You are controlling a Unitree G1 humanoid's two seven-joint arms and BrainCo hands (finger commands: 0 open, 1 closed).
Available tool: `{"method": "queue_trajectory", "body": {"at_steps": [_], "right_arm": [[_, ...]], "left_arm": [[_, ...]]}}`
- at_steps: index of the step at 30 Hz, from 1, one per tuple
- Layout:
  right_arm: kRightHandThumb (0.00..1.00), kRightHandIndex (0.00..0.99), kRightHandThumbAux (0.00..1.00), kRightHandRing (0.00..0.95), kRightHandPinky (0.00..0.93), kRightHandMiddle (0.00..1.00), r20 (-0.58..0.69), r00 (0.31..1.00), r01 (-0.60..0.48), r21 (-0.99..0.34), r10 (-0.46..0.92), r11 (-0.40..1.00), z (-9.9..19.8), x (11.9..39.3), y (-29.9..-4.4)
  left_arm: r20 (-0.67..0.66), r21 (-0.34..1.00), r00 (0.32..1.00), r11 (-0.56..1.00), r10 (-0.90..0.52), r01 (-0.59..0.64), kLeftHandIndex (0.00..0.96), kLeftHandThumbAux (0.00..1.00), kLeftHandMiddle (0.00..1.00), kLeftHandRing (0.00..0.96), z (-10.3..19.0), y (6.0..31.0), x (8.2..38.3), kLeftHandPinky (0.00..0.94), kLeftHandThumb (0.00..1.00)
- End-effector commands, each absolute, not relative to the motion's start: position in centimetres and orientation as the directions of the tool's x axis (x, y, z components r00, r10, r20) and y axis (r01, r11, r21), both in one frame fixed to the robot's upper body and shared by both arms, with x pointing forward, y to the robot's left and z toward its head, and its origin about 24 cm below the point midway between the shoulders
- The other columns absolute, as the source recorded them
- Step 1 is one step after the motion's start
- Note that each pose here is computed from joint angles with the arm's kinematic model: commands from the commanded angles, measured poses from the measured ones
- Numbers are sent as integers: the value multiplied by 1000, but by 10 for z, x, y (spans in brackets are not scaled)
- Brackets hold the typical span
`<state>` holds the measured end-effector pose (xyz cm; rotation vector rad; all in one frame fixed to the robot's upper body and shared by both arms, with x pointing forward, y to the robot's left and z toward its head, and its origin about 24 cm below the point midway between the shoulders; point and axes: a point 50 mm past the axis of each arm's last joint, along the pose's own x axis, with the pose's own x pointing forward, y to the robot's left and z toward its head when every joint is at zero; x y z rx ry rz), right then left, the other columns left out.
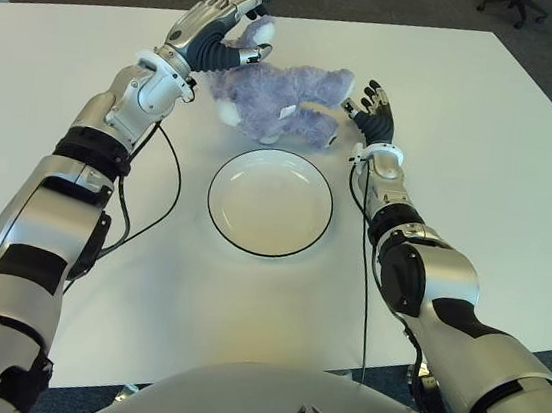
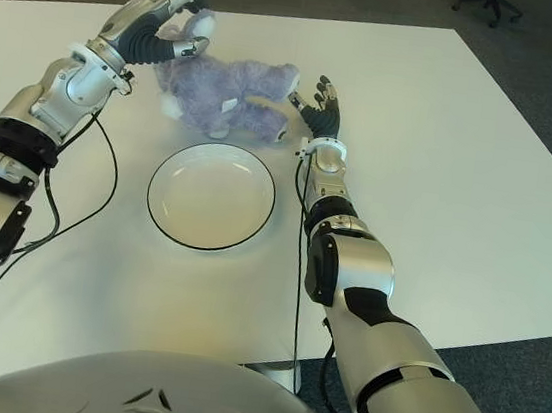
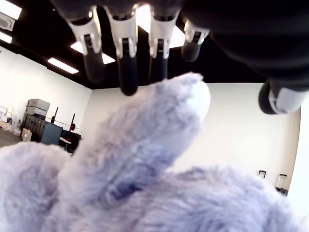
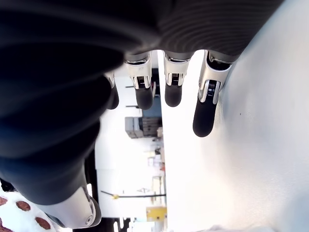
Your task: Put the doll into the plate.
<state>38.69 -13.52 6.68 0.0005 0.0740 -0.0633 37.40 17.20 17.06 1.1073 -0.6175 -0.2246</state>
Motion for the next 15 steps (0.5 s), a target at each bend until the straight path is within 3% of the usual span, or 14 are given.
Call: {"method": "queue_trajectory", "body": {"at_steps": [1,15], "right_arm": [[315,44,775,0,0,1,-229,971,71,-2,-70,997,30,371,-136],[316,47,778,0,0,2,-230,971,72,-3,-71,997,30,371,-136]], "left_arm": [[336,897,815,424,-472,-124,0,277,449,473,167,171,376,386,375],[347,903,805,403,-482,-148,3,291,487,515,168,169,380,451,361]]}}
